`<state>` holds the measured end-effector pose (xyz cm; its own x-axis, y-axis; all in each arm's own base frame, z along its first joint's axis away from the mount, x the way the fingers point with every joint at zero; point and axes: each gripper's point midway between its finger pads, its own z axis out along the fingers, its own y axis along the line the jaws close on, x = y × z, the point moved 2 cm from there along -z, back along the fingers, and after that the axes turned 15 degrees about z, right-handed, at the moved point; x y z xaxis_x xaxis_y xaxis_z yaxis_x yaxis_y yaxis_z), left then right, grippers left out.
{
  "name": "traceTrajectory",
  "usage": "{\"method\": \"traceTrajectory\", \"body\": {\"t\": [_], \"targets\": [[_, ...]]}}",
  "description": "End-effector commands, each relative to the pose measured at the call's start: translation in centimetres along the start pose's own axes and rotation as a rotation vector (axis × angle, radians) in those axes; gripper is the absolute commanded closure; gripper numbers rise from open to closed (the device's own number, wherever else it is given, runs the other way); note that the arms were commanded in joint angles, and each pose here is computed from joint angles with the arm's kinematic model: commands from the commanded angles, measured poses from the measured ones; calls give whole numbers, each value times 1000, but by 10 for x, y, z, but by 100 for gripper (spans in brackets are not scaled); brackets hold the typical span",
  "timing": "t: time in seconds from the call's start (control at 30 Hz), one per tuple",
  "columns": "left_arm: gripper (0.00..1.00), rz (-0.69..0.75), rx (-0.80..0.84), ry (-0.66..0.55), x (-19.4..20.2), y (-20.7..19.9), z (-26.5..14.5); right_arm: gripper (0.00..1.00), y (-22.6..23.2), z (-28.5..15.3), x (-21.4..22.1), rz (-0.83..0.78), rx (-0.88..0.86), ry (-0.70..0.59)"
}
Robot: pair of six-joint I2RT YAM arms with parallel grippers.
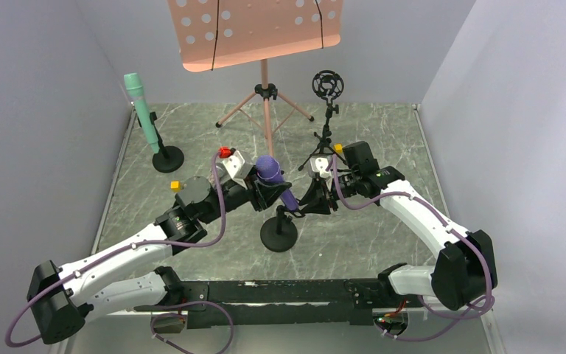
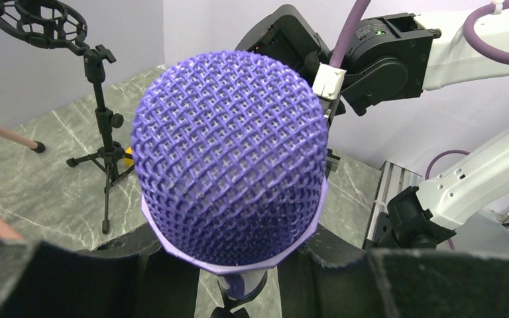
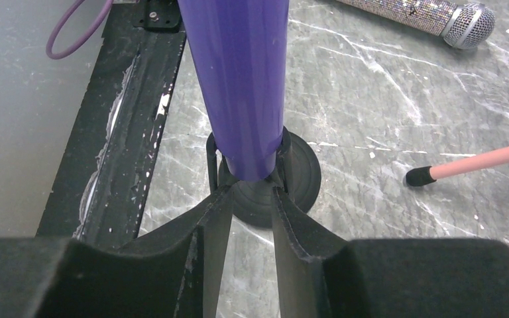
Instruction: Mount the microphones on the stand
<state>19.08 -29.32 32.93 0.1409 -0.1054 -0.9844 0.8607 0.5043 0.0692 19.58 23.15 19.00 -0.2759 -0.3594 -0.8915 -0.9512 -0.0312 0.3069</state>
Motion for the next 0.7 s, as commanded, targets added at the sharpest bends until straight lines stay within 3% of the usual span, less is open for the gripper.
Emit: {"method": "traceTrajectory", "body": {"t": [0.0, 0.67], "targets": [[100, -31, 26, -56, -8, -1, 1, 61, 5, 1, 2, -6, -19, -7], [100, -5, 122, 130, 39, -6, 8, 50, 1, -2, 10, -36, 19, 34]]}}
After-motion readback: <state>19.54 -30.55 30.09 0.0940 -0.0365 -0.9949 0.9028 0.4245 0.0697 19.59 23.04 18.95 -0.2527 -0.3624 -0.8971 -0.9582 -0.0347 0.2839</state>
